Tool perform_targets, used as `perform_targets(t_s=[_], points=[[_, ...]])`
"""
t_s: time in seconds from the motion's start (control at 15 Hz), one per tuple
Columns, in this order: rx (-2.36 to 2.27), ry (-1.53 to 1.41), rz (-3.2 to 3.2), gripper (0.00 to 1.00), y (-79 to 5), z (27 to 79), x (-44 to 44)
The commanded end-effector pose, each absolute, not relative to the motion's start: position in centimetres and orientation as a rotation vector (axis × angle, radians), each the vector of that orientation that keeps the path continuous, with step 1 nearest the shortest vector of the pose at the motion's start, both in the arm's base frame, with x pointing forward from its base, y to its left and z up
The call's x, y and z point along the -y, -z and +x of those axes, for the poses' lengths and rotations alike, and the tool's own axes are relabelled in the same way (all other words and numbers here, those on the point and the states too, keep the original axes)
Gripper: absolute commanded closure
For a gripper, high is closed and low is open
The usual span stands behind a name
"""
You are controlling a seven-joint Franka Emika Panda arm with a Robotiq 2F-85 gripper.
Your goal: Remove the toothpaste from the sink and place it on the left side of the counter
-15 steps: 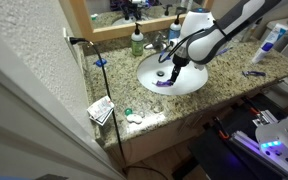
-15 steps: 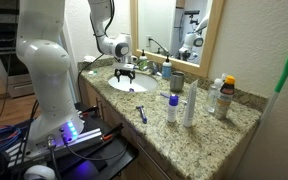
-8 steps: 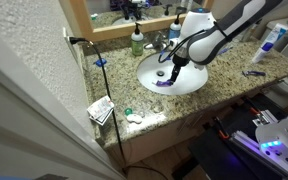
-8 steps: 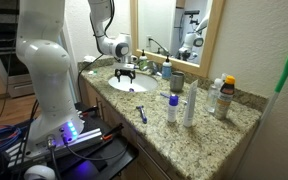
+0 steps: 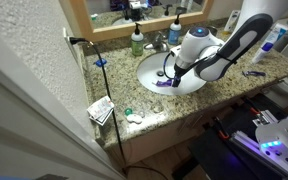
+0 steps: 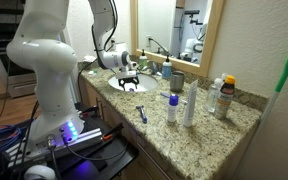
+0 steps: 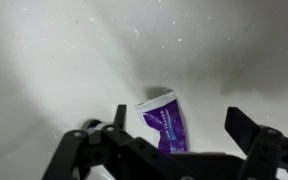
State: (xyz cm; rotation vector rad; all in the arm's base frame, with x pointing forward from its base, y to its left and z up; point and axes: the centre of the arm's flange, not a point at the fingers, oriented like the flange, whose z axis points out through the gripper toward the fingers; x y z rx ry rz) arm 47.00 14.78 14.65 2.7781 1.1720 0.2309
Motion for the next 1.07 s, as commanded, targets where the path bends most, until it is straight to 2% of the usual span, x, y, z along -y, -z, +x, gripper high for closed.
perform_targets(t_s=[0.0,1.0], points=[[-1.180,-0.154,2.772,0.00,-15.1,46.9,-14.7],[-1.163,-0.135,2.910,0.00,-14.4,46.0,-16.8]])
